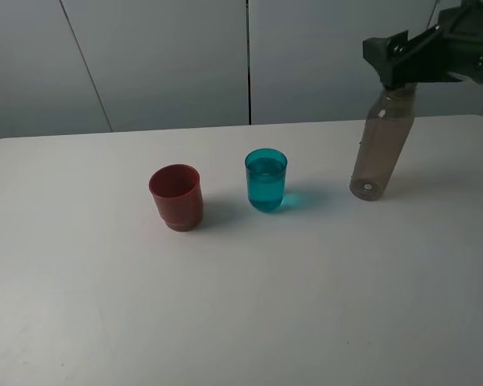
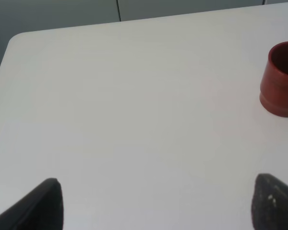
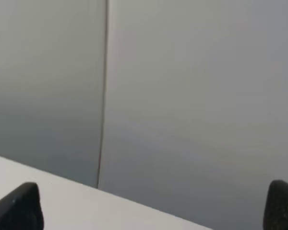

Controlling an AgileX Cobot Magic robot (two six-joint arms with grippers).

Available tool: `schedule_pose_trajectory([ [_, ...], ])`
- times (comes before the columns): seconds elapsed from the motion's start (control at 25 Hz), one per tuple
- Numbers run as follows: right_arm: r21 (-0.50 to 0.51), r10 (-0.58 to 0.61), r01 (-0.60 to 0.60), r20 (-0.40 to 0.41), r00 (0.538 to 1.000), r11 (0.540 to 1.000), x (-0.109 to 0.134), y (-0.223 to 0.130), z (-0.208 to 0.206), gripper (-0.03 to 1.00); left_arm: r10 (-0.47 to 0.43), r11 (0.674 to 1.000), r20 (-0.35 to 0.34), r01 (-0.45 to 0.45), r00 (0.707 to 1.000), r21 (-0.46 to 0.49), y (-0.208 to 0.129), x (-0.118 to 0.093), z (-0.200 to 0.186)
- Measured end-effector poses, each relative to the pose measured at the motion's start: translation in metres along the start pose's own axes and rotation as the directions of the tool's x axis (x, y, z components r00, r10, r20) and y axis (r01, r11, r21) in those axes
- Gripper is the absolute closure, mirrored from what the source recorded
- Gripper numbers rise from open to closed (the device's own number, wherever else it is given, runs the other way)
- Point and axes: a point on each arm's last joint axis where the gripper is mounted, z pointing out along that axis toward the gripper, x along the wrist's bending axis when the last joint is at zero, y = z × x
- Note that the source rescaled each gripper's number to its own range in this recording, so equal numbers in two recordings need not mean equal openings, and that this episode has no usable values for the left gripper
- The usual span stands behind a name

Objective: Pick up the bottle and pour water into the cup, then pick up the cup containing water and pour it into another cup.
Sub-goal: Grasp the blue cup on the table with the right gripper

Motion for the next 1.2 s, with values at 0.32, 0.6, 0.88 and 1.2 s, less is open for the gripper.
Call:
schedule_pose_trajectory([
  [0.32, 0.083, -0.037, 0.058, -0.236, 0.971, 0.995, 0.064, -0.020, -0.022, -0.03, 0.000, 1.000, 0.000, 0.000, 1.000, 0.000, 0.000, 0.000, 0.000],
  [0.6, 0.067, 0.029, -0.010, -0.281, 0.959, 0.998, 0.077, -0.077, -0.040, -0.03, 0.000, 1.000, 0.000, 0.000, 1.000, 0.000, 0.000, 0.000, 0.000],
  [0.88, 0.080, 0.008, 0.025, -0.392, 0.920, 0.996, 0.093, -0.115, -0.037, -0.03, 0.000, 1.000, 0.000, 0.000, 1.000, 0.000, 0.000, 0.000, 0.000],
  [1.2, 0.051, -0.011, 0.034, -0.402, 0.915, 0.998, 0.103, -0.148, -0.015, -0.03, 0.000, 1.000, 0.000, 0.000, 1.000, 0.000, 0.000, 0.000, 0.000],
])
